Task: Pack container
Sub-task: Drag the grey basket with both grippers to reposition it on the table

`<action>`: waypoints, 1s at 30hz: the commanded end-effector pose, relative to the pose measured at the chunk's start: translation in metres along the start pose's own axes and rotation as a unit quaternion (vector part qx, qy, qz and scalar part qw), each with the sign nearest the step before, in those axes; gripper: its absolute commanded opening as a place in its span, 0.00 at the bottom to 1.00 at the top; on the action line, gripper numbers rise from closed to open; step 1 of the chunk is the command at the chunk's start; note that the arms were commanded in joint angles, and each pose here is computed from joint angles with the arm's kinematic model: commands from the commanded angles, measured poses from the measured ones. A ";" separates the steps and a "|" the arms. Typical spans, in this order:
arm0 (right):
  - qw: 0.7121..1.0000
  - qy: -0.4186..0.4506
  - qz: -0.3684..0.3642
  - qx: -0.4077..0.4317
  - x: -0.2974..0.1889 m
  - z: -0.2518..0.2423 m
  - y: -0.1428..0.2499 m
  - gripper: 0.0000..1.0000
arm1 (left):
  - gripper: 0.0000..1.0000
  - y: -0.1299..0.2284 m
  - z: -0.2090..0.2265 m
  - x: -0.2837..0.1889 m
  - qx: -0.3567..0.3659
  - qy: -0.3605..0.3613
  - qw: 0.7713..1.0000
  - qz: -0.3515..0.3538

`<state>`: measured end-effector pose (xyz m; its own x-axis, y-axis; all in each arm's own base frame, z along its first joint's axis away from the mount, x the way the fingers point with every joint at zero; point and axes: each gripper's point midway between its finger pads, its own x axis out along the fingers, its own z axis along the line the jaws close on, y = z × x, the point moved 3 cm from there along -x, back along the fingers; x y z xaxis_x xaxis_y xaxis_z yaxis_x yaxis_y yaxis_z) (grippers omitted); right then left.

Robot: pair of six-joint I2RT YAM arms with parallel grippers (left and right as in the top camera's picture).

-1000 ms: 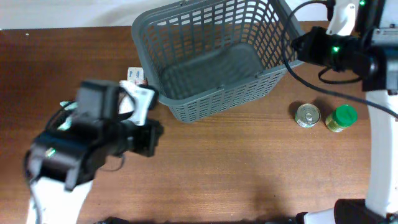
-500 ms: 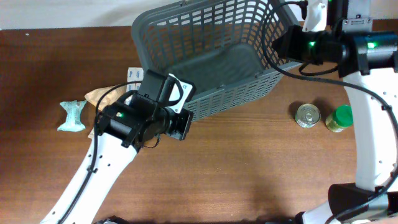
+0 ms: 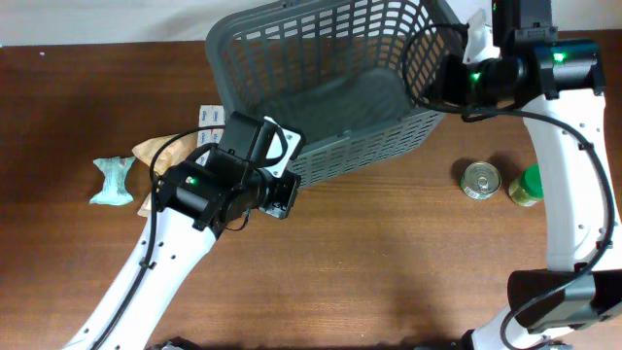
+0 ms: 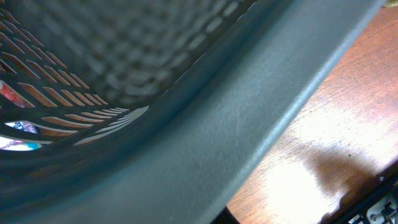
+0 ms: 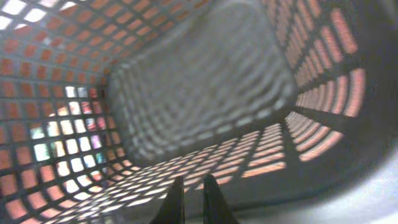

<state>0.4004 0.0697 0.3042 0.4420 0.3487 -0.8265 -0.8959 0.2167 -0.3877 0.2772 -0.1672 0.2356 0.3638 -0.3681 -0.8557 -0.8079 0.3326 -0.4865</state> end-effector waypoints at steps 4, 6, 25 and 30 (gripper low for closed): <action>0.996 0.076 -0.043 -0.004 -0.002 -0.018 -0.015 0.04 | 0.02 0.000 0.001 0.002 0.011 -0.007 1.000 -0.001; 0.996 0.077 -0.047 0.000 -0.001 -0.018 -0.017 0.04 | 0.02 0.001 0.001 0.002 0.011 -0.007 1.000 0.000; 0.996 -0.005 -0.083 -0.031 -0.025 0.025 -0.049 0.04 | 0.02 0.003 0.001 0.002 0.011 -0.007 1.000 0.005; 0.999 0.023 0.007 -0.031 0.011 0.006 -0.027 0.04 | 0.02 0.003 0.001 0.002 0.011 -0.007 1.000 0.005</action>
<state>0.4241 0.0667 0.3357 0.5070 0.2998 -0.8081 -0.8612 0.2161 -0.4601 0.2771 -0.1664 0.2353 0.3641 -0.3632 -0.8576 -0.8089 0.3330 -0.4845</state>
